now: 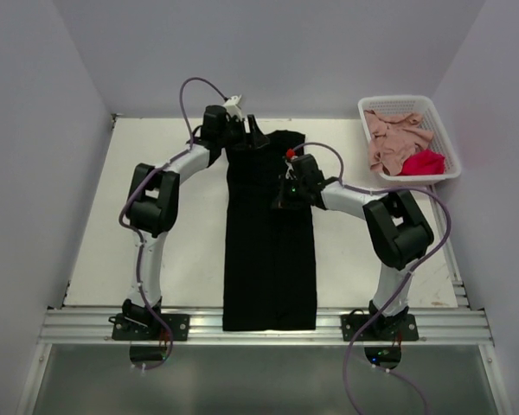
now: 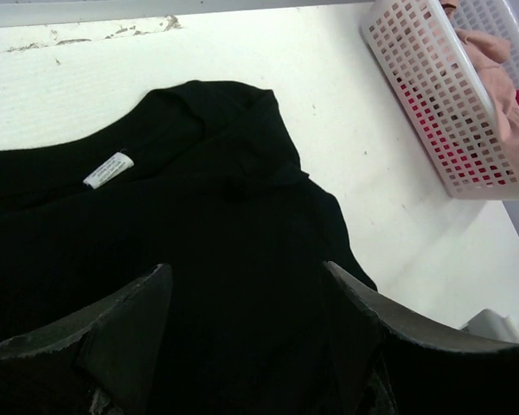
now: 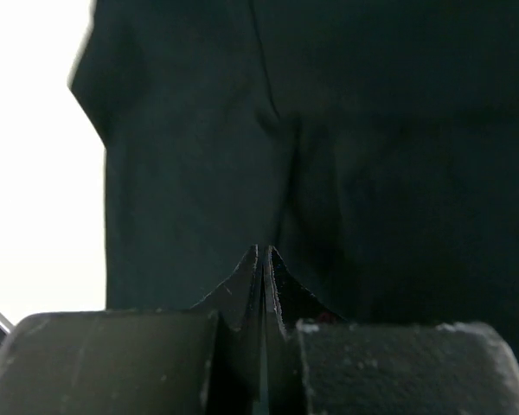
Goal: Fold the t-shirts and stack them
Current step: Rotate the tshirt 90 degrees
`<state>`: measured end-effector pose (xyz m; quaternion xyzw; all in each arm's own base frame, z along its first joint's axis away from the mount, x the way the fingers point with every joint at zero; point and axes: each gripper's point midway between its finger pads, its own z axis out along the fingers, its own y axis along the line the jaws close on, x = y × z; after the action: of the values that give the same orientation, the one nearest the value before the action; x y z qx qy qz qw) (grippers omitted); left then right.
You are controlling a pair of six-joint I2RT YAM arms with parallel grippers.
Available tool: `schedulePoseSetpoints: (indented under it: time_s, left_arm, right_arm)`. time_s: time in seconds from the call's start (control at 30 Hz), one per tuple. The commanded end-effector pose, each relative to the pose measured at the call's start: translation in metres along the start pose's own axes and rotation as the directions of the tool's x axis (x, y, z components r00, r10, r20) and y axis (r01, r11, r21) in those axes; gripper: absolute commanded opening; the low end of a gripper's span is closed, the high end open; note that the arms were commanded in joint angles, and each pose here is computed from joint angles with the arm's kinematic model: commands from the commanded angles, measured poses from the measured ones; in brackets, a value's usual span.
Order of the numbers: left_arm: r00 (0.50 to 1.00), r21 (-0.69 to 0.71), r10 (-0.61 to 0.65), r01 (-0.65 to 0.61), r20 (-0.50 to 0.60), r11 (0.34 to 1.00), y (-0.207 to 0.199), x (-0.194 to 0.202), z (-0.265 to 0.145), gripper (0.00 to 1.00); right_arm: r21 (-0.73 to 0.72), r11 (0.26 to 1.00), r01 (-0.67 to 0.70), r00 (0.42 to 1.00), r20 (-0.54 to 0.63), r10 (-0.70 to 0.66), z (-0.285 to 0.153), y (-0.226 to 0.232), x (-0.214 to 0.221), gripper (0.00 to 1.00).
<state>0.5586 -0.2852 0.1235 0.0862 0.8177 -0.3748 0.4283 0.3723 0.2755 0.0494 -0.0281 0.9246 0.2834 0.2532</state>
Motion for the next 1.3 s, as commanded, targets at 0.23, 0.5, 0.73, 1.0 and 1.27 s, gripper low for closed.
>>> schedulePoseSetpoints:
  time_s: [0.23,0.5,0.73,1.0,1.27]
  left_arm:
    - [0.999,0.048,0.043,-0.043,0.008,0.998,-0.003,-0.009,0.004,0.73]
    - [0.999,0.047,0.050,-0.050,0.010,0.998,-0.003,-0.017,0.010,0.73]
    - [0.998,0.054,0.052,-0.051,-0.023,0.997,0.004,-0.016,0.025,0.73]
    - [0.996,0.300,0.072,-0.054,-0.049,0.952,-0.033,-0.005,0.023,0.70]
    - [0.993,0.311,0.112,-0.098,-0.029,0.945,-0.053,0.006,-0.015,0.70]
  right_arm:
    - [-0.007,0.999,-0.037,0.999,0.009,0.037,0.003,-0.006,0.030,0.00]
    - [0.089,0.996,0.000,0.998,-0.063,0.005,-0.009,-0.025,0.083,0.00]
    - [0.142,0.988,0.059,0.991,-0.131,-0.040,-0.036,-0.017,0.127,0.00]
    - [0.096,0.989,0.112,0.993,-0.058,-0.106,-0.062,0.004,0.107,0.00]
    - [0.103,0.978,0.182,0.955,0.218,-0.201,-0.102,0.043,0.000,0.13]
